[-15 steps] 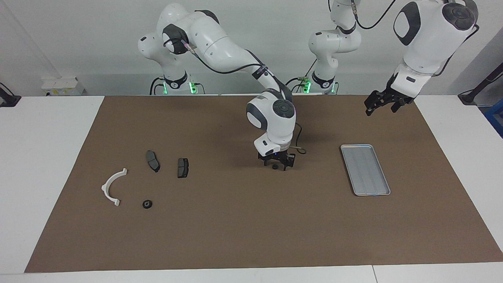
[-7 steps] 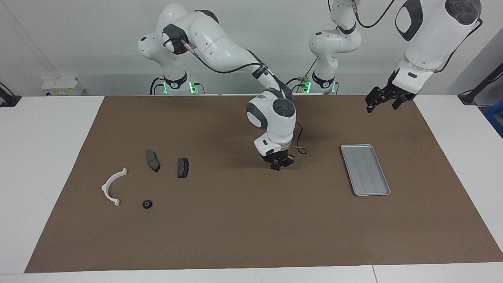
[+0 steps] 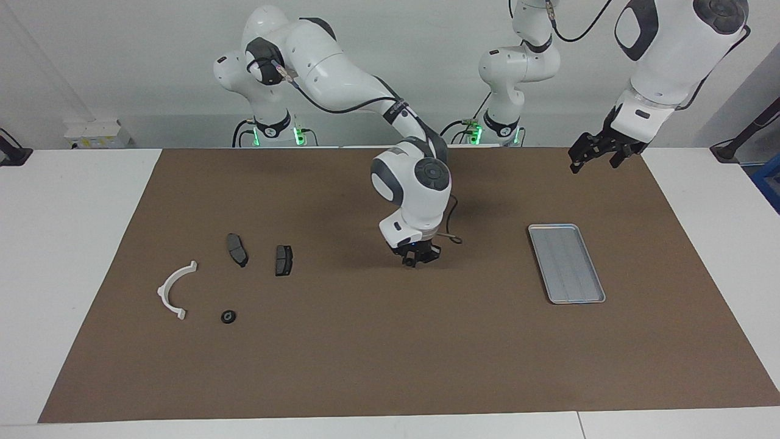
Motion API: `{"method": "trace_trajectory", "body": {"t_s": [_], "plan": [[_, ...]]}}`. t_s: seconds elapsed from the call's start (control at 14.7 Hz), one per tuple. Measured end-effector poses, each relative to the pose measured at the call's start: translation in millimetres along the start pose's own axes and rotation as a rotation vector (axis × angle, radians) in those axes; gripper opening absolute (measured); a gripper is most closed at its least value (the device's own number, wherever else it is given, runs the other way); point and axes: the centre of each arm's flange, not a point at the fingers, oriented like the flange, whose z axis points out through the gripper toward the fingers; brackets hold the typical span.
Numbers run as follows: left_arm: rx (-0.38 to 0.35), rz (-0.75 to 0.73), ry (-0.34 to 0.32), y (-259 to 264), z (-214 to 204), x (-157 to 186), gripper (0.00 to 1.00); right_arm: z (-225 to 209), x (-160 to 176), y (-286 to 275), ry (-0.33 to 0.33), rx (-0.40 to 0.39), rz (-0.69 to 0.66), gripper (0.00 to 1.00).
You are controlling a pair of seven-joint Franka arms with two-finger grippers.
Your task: Place bearing gear from tray to pile
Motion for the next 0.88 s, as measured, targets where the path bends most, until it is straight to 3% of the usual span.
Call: {"method": "trace_trajectory", "body": {"t_s": [0.2,0.34,0.61,0.88], "plan": [[0.0,0.004,0.0,1.9,-0.2,-0.4,1.0,-44.6,69.7,103.6,0.004,0.014,-0.155,0.24],[0.001,0.008,0.001,4.1,-0.2,-0.8,1.0,-40.7,100.1,151.9,0.011,0.019,-0.258,0.24],[0.001,0.008,0.001,4.3,-0.3,-0.9,1.0,22.7,140.5,232.1,0.035,0.031,-0.342,0.24],[0.001,0.008,0.001,4.4,-0.3,-0.9,1.0,85.9,140.5,258.3,0.076,0.044,-0.346,0.24]]}}
